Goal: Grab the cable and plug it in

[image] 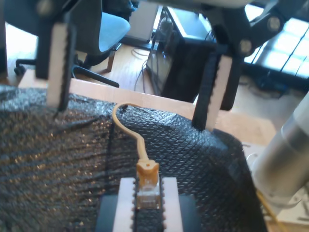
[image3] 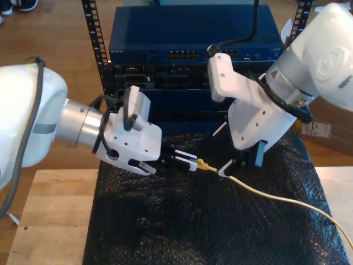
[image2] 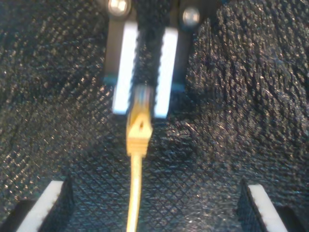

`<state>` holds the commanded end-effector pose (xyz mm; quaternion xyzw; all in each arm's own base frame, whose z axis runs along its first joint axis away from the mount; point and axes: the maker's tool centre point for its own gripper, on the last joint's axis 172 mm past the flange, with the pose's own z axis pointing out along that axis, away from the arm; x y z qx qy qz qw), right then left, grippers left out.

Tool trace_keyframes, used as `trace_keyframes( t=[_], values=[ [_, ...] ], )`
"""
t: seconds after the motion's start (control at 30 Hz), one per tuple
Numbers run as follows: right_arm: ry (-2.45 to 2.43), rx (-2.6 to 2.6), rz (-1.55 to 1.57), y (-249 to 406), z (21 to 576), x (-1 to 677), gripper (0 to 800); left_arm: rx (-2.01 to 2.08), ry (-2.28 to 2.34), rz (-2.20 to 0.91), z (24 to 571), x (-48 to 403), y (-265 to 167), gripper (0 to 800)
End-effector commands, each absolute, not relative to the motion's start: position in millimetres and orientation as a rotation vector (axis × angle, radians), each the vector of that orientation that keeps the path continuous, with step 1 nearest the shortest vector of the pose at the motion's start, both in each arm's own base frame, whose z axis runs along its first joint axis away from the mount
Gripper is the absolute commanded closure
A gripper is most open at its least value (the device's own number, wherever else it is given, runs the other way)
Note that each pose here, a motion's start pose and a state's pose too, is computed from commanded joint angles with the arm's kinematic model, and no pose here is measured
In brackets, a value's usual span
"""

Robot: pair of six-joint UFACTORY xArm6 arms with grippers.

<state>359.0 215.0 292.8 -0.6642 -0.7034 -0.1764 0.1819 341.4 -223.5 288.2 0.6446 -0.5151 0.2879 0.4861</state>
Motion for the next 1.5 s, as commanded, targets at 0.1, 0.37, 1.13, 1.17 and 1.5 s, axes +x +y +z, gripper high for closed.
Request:
trace_keyframes(
  t=[0.1,0.37,1.13,1.17,1.5],
  values=[
    [-1.998,-1.863,-0.508,215.2,293.9,360.1,2,1.57,-1.211,0.661,292.2,338.6,-224.3,798],
    [-2.024,-1.862,-0.573,212.3,313.3,361.0,4,1.58,-1.037,0.558,301.8,341.3,-206.2,798],
    [-2.182,-1.642,-1.061,247.0,391.6,340.7,4,1.306,-0.765,0.491,338.9,335.5,-181.1,793],
    [-2.191,-1.628,-1.076,250.7,394.5,339.8,4,1.287,-0.752,0.49,341.4,336.0,-180.2,793],
    [-2.264,-1.562,-1.201,274.7,390.0,335.3,4,1.186,-0.705,0.47,357.5,332.0,-175.1,793]
  ],
)
